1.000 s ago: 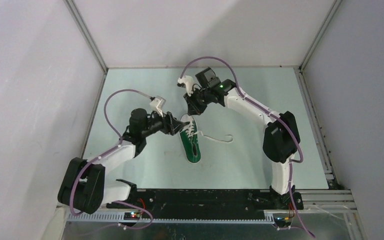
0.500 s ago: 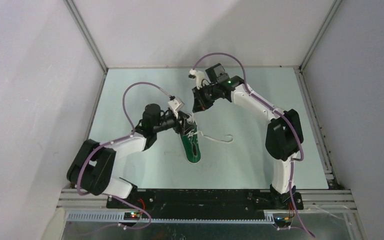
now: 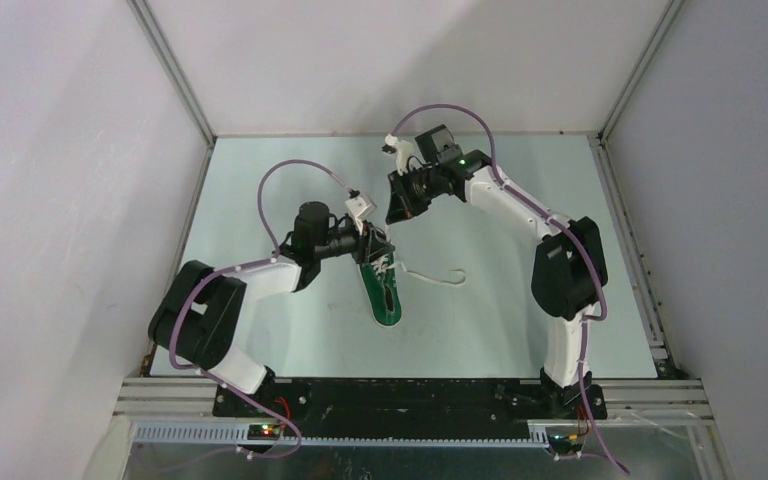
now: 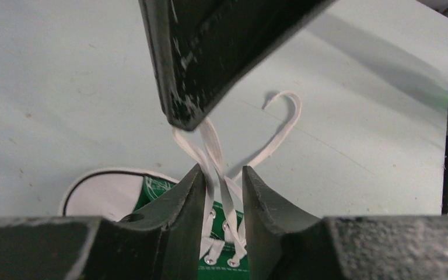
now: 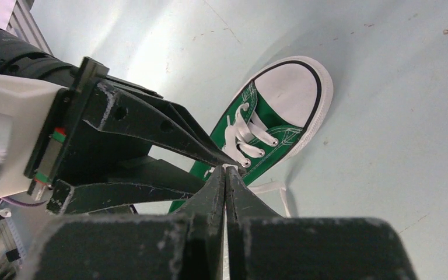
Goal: Tie the shoes
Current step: Wrap the shoelace around the shoelace.
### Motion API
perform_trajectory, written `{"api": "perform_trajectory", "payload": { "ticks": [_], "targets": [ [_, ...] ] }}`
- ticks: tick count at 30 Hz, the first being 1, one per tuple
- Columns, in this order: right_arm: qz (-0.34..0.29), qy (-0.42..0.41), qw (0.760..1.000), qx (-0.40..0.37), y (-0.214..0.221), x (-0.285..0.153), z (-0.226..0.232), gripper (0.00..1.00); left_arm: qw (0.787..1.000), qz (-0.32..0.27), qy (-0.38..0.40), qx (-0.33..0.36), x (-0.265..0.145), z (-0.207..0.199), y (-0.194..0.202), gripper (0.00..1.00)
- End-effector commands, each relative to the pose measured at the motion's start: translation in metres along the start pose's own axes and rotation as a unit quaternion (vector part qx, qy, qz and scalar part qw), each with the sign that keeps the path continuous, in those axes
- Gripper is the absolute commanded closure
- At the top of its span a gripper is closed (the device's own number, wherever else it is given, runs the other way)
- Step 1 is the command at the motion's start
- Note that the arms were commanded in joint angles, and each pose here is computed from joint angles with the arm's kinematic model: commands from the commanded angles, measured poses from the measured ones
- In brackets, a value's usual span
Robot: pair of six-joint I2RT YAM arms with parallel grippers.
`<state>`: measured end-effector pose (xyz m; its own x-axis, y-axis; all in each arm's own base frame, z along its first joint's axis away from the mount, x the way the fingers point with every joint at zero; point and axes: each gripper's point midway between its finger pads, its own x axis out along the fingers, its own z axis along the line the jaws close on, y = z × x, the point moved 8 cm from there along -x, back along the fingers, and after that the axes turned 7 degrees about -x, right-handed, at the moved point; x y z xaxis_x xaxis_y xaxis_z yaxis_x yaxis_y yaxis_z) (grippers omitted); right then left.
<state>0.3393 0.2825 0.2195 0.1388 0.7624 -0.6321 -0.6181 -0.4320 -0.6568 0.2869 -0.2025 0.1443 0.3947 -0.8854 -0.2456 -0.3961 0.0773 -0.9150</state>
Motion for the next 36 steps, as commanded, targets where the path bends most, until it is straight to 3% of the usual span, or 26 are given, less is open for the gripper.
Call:
{"api": "perform_trajectory", "payload": {
  "ticks": [1, 23, 36],
  "targets": [
    [-0.021, -0.008, 1.000, -0.002, -0.010, -0.001, -0.001, 1.00, 1.000, 0.010, 0.021, 0.004, -0.004, -0.002, 0.012, 0.66],
    [-0.019, -0.006, 1.000, -0.003, -0.007, -0.003, -0.003, 1.00, 0.996, 0.054, 0.067, -0.019, -0.020, 0.000, 0.034, 0.76],
    [-0.016, -0.009, 1.000, -0.006, -0.005, -0.002, 0.000, 1.00, 0.997, 0.049, 0.043, -0.032, -0.019, 0.008, 0.032, 0.90]
  ]
}}
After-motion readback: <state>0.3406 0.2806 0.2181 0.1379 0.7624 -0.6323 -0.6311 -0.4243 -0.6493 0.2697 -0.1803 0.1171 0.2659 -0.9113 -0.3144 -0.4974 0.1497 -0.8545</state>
